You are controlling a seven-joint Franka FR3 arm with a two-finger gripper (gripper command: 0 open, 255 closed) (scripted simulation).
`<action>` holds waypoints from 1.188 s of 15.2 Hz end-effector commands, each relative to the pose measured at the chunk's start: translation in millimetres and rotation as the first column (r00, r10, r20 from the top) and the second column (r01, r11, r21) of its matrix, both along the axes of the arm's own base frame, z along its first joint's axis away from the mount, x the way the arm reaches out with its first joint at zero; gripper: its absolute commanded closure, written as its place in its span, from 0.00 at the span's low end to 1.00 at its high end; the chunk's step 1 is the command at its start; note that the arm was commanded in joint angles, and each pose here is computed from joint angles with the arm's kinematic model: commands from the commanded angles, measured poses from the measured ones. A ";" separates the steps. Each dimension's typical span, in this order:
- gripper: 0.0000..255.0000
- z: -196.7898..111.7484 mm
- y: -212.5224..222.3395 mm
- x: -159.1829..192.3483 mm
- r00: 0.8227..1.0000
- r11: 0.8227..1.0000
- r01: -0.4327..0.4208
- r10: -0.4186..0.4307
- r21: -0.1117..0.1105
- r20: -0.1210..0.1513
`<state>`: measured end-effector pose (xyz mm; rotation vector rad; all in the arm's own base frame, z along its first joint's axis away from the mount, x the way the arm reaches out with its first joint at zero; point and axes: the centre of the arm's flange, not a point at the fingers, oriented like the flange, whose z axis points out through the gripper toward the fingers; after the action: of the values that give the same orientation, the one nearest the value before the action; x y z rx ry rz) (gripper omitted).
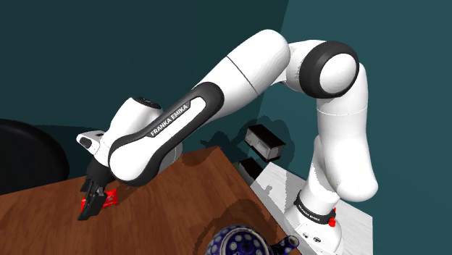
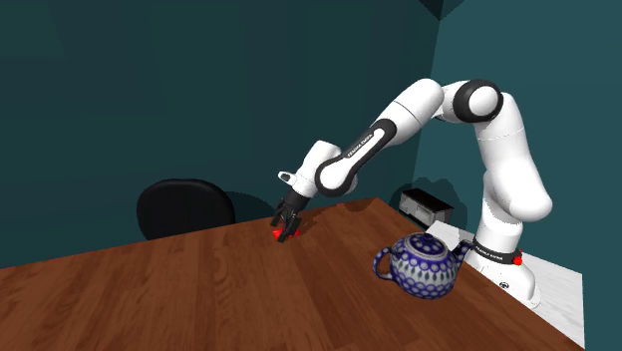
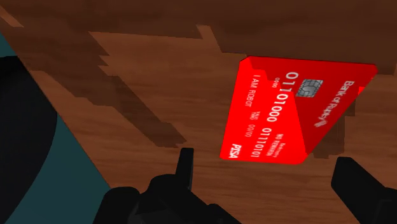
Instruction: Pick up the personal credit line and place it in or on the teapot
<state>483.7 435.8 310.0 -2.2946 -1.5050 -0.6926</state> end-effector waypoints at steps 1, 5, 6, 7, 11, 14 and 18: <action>1.00 0.0 0.0 0.0 1.000 1.000 0.000 0.000 0.000 0.000; 1.00 -0.7 0.5 -0.3 1.000 1.000 0.000 0.000 0.000 0.000; 1.00 -1.9 0.7 -0.4 1.000 1.000 0.000 0.000 0.000 0.000; 1.00 -2.2 1.4 -1.1 1.000 1.000 0.000 0.000 0.000 0.000; 1.00 5.2 0.0 0.0 1.000 1.000 0.000 0.000 0.000 0.000; 1.00 21.1 0.0 0.1 1.000 1.000 0.000 0.000 0.000 0.000; 1.00 42.2 0.0 0.1 1.000 1.000 0.000 0.000 0.000 0.000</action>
<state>483.6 436.1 347.5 -2.2944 -1.5051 -0.6934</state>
